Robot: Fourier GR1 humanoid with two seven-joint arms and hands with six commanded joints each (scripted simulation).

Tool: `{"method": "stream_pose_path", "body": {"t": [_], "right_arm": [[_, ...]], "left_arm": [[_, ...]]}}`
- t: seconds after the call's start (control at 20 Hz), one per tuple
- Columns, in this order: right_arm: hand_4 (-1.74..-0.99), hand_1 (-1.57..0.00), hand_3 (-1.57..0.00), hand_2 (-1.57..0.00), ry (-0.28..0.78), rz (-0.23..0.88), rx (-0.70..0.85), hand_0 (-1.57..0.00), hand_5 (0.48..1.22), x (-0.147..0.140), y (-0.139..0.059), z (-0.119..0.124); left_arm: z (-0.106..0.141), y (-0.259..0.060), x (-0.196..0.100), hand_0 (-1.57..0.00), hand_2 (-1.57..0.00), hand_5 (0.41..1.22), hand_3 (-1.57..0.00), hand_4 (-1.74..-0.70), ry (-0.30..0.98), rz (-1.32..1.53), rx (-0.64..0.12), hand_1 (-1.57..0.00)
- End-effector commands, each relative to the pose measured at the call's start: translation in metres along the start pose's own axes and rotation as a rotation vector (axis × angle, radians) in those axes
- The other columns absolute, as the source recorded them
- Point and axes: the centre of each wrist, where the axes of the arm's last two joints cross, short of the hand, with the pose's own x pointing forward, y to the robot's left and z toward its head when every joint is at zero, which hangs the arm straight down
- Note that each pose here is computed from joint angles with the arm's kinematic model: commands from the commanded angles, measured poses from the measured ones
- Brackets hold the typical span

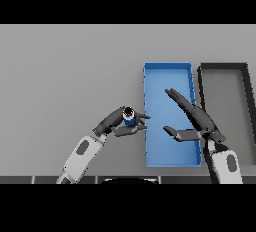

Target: Pick up the blue pipe and place it into the blue bin.

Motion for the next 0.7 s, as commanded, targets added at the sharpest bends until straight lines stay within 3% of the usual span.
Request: {"method": "stream_pose_path", "body": {"t": [0.0, 0.3, 0.65], "right_arm": [[-1.261, -0.01, 0.0, -0.1, 0.003, 0.026, 0.048, 0.0, 0.56, 0.008, 0.004, -0.011], [-1.302, 0.0, 0.0, -0.04, -0.036, 0.117, 0.242, 0.0, 0.559, 0.038, 0.022, -0.05], [-1.232, -0.01, 0.0, -0.06, -0.027, 0.145, 0.41, 0.0, 0.545, 0.049, 0.045, -0.089]], "left_arm": [[0.001, 0.001, -0.001, -1.57, -1.57, 1.221, -1.57, -1.47, 0.01, -0.006, 0.005, -1.57], [0.0, -0.001, -0.003, -1.57, -1.57, 1.221, -1.57, -1.47, 0.011, -0.013, -0.011, -1.57], [-0.007, 0.003, -0.002, -1.57, -1.57, 1.221, -1.57, -1.47, 0.006, 0.027, -0.029, -1.57]]}}
